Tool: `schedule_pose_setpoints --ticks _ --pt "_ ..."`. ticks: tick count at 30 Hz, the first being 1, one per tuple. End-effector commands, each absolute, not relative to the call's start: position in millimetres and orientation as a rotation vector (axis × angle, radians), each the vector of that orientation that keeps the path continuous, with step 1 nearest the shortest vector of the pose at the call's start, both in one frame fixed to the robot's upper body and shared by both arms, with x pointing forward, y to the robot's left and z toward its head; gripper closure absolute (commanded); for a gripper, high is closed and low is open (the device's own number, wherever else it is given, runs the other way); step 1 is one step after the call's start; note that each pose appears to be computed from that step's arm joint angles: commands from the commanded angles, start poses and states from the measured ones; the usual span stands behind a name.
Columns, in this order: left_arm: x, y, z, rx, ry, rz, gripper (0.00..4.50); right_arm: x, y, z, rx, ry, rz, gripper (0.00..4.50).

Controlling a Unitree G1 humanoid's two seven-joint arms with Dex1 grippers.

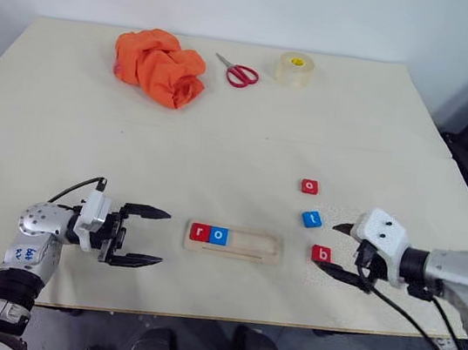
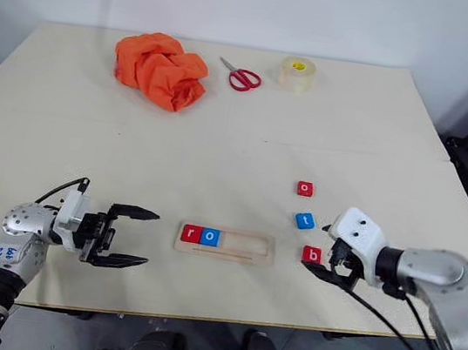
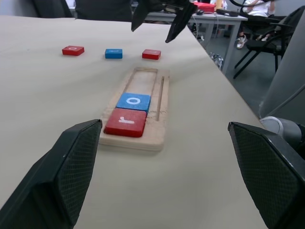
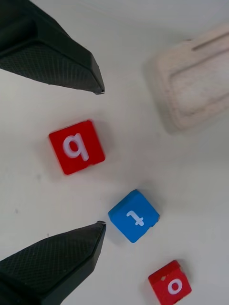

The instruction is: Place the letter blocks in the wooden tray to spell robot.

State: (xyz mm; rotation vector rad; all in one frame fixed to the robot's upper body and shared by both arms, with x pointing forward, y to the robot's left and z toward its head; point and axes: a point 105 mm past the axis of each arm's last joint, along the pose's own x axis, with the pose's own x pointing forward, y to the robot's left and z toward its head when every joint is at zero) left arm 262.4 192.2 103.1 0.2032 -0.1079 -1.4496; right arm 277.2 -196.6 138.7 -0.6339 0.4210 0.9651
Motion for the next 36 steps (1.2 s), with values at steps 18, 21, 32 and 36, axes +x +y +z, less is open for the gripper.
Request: schedule_pose_setpoints --ticks 18,21,32,36 --pt "234.2 191.5 105.8 0.219 -0.141 -1.446 0.0 295.6 -193.0 125.9 -0.665 0.459 1.068 3.05" --pt "237.8 191.2 106.5 0.223 -0.145 -1.447 0.0 292.5 -187.1 140.9 -0.673 0.439 1.078 3.05" --pt "254.4 189.9 109.5 0.25 -0.167 -1.458 0.0 288.0 -119.3 166.6 -0.633 0.413 1.172 3.05" --pt "254.2 187.6 108.8 0.251 -0.172 -1.465 0.0 289.6 -87.2 162.4 -0.606 0.426 1.224 3.05"
